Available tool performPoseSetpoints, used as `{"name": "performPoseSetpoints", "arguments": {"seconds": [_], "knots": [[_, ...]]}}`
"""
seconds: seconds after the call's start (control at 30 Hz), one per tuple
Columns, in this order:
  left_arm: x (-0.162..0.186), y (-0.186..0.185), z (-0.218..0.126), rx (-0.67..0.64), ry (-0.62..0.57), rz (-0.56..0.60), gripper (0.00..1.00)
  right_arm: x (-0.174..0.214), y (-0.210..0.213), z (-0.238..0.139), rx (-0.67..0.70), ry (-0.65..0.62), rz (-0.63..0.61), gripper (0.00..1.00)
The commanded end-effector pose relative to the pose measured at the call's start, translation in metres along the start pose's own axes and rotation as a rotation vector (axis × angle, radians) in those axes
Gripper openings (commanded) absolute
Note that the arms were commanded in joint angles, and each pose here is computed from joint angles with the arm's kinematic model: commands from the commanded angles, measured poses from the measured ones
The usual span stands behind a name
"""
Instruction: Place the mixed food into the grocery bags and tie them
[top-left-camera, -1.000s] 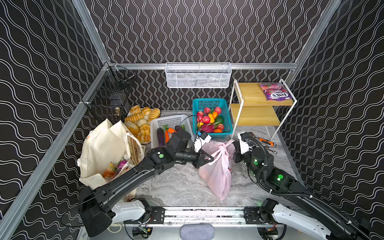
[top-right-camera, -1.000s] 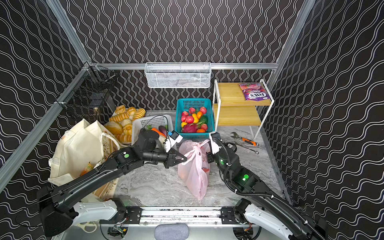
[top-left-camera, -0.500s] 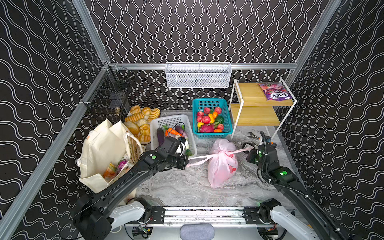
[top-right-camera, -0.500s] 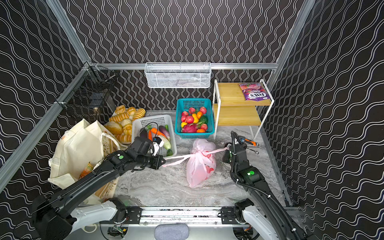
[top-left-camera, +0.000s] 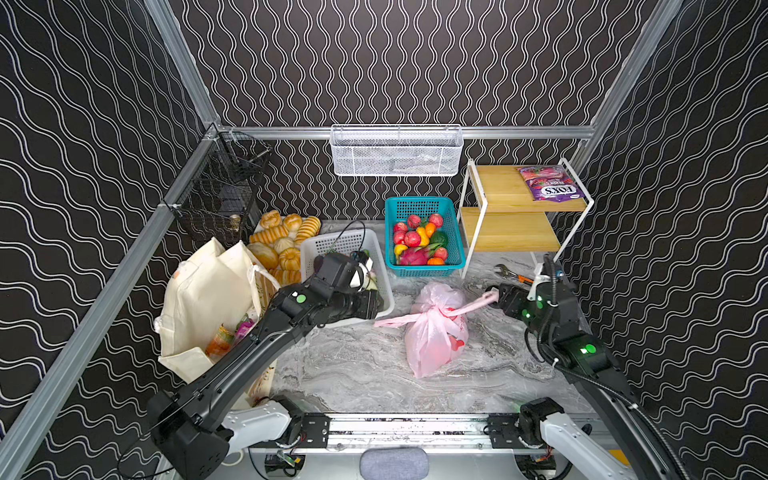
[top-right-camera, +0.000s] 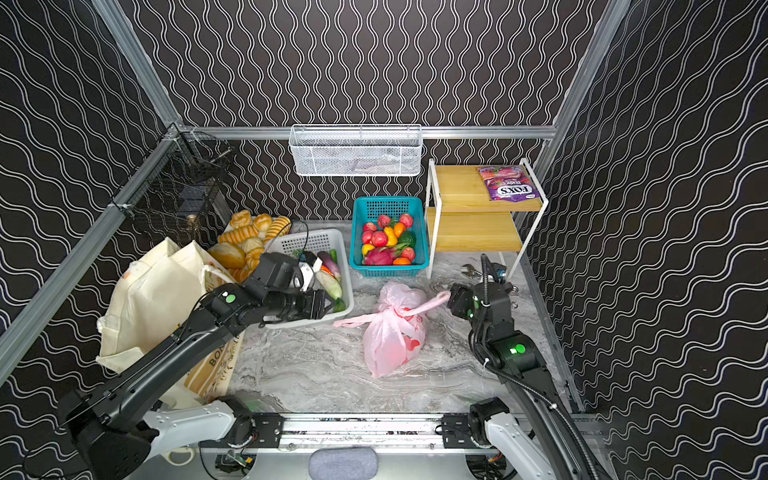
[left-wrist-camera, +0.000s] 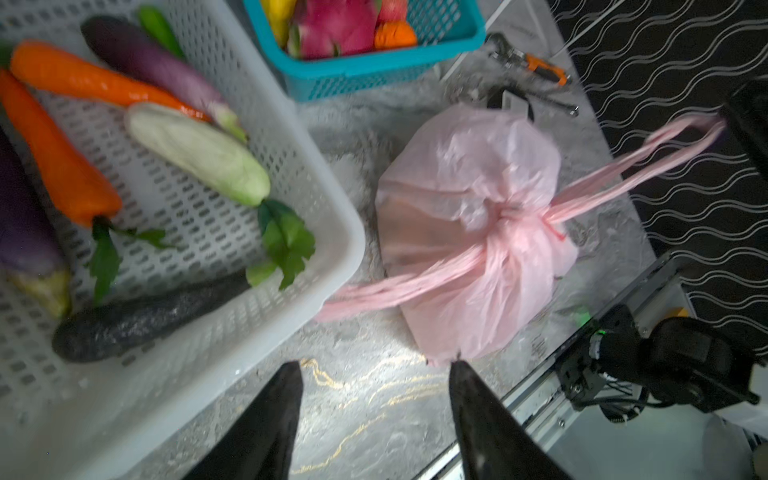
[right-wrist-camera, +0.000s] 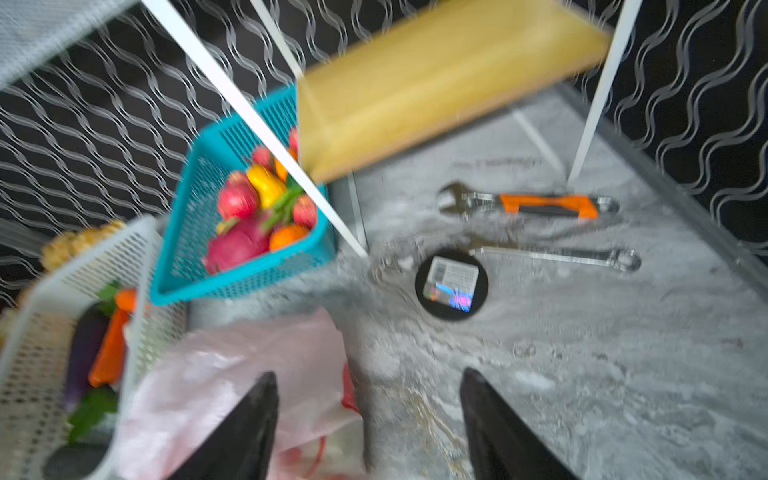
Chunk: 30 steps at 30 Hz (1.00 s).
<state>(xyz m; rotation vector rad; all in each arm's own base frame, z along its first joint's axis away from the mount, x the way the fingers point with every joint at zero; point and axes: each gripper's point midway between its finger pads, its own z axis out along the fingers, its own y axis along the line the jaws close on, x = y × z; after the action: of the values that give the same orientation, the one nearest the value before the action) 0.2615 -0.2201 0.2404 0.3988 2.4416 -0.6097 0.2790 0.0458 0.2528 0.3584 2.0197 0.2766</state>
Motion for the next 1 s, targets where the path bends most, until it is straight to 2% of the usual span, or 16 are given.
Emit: {"name": "performPoseSetpoints", "arguments": {"seconds": [0.0, 0.07, 0.13, 0.23, 0.37, 0.53, 0.73, 0.83, 0.97], "knots": [[-0.014, -0.030, 0.019, 0.063, 0.018, 0.100, 0.63, -0.011, 0.002, -0.008, 0.005, -0.017, 0.007, 0.75], [-0.006, -0.060, 0.041, 0.102, 0.073, 0.198, 0.67, -0.012, 0.004, -0.009, 0.005, 0.000, 0.014, 0.76], [0.008, -0.088, 0.065, 0.146, 0.137, 0.280, 0.69, -0.016, -0.004, -0.012, 0.060, 0.005, 0.015, 0.78], [0.027, -0.111, 0.093, 0.180, 0.216, 0.340, 0.73, -0.018, 0.000, -0.014, 0.033, -0.010, 0.003, 0.80], [0.035, -0.116, 0.119, 0.117, 0.244, 0.386, 0.80, 0.003, 0.012, 0.001, -0.043, 0.063, 0.009, 0.80], [0.022, -0.128, 0.140, 0.126, 0.182, 0.398, 0.82, 0.041, 0.020, 0.020, -0.093, 0.212, 0.048, 0.80], [0.024, -0.119, 0.171, 0.052, 0.188, 0.439, 0.82, 0.050, 0.022, 0.024, -0.120, 0.228, 0.056, 0.80], [0.029, -0.115, 0.180, 0.030, 0.206, 0.462, 0.74, 0.048, 0.021, 0.024, -0.112, 0.220, 0.039, 0.80], [0.013, -0.131, 0.157, 0.083, 0.148, 0.480, 0.38, 0.045, 0.018, 0.022, -0.095, 0.207, 0.020, 0.80]]}}
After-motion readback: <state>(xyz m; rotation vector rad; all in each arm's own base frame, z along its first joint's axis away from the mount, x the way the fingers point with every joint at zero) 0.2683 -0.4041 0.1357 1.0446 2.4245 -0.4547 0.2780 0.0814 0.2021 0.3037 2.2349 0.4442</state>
